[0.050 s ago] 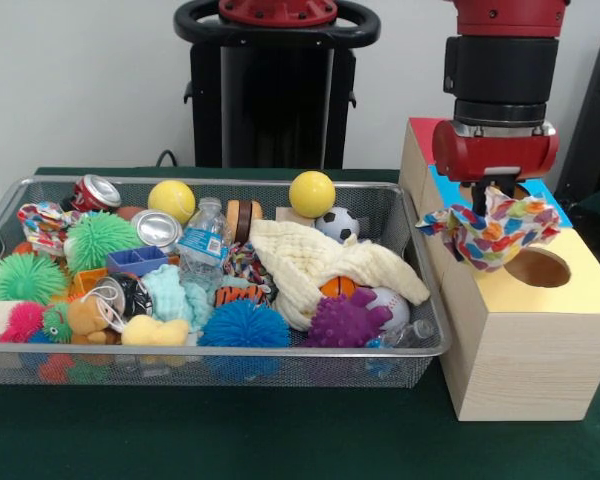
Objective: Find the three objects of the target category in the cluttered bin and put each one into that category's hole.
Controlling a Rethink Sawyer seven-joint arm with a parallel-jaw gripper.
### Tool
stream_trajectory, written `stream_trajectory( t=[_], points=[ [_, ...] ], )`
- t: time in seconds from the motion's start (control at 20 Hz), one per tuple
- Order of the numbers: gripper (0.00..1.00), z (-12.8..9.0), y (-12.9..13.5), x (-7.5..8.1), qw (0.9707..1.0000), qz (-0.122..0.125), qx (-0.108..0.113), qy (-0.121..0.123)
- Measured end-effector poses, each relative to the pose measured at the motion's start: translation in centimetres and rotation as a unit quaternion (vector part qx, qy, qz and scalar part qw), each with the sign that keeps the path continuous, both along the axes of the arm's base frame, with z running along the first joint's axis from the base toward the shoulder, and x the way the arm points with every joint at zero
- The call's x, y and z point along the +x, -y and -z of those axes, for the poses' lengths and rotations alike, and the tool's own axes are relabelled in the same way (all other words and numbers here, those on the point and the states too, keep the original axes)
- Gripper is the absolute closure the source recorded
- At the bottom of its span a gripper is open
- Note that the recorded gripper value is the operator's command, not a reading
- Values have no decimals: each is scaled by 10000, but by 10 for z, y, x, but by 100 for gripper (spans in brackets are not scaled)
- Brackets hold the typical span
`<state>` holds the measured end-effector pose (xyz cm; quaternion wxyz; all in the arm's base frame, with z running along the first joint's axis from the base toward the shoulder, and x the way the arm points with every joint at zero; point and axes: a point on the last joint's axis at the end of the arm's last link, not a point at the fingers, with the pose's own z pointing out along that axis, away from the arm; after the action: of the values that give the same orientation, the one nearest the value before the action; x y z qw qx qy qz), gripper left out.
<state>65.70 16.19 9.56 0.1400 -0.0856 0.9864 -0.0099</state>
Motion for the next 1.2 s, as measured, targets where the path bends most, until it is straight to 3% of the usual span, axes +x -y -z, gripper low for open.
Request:
stream_trajectory(
  t=[1.2],
  points=[
    [100, 0, -10, -1, 9997, 160, 166, -64]
  ],
)
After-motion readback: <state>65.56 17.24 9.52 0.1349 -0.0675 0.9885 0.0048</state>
